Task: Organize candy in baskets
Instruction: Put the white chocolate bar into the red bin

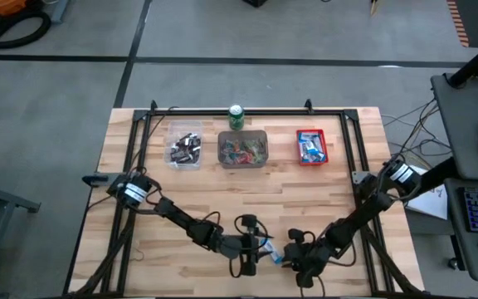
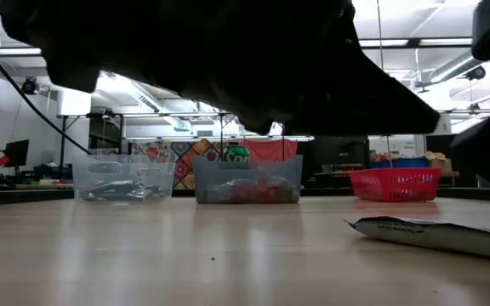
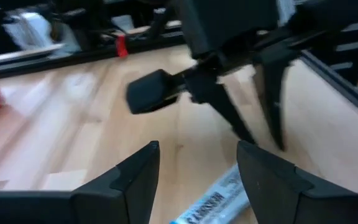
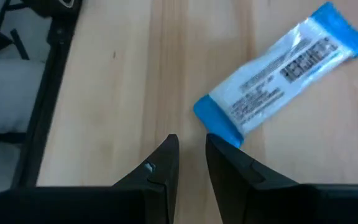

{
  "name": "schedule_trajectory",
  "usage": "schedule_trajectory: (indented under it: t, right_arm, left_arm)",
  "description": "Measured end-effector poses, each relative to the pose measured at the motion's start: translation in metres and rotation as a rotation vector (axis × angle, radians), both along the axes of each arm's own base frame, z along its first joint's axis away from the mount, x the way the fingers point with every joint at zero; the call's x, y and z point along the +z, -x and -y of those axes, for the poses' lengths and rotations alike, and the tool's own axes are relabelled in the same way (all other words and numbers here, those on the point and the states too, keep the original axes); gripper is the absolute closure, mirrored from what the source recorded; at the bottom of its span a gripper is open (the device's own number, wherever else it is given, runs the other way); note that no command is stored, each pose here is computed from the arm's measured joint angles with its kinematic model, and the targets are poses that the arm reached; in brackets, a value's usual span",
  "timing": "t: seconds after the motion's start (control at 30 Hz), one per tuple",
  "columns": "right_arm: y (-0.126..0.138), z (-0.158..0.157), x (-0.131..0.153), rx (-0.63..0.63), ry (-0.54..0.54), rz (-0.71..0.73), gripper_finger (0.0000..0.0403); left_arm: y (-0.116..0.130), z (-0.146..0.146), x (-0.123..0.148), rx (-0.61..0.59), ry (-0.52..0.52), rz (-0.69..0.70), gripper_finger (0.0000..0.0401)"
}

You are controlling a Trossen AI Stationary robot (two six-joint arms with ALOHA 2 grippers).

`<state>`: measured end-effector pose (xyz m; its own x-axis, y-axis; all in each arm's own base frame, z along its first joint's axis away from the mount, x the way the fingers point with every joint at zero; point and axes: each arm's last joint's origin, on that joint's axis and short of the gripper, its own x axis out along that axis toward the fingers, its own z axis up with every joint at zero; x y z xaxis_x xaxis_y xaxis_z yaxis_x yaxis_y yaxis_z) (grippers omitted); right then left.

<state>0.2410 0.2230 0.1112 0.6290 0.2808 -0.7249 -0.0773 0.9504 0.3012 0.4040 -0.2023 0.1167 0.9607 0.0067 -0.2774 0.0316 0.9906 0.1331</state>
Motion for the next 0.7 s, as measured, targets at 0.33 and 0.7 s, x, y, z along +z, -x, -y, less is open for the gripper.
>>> schedule_trajectory:
  t: [0.33, 0.7]
  right_arm:
    - [0.008, 0.014, 0.004, -0.113, 0.159, -0.026, 0.0328]
    - [0.013, 0.016, 0.023, -0.127, 0.131, -0.001, 0.0328]
  left_arm:
    - [-0.001, -0.009, -0.01, -0.06, -0.012, -0.087, 0.0205]
    - [0.002, -0.01, -0.018, -0.117, 0.046, -0.182, 0.0205]
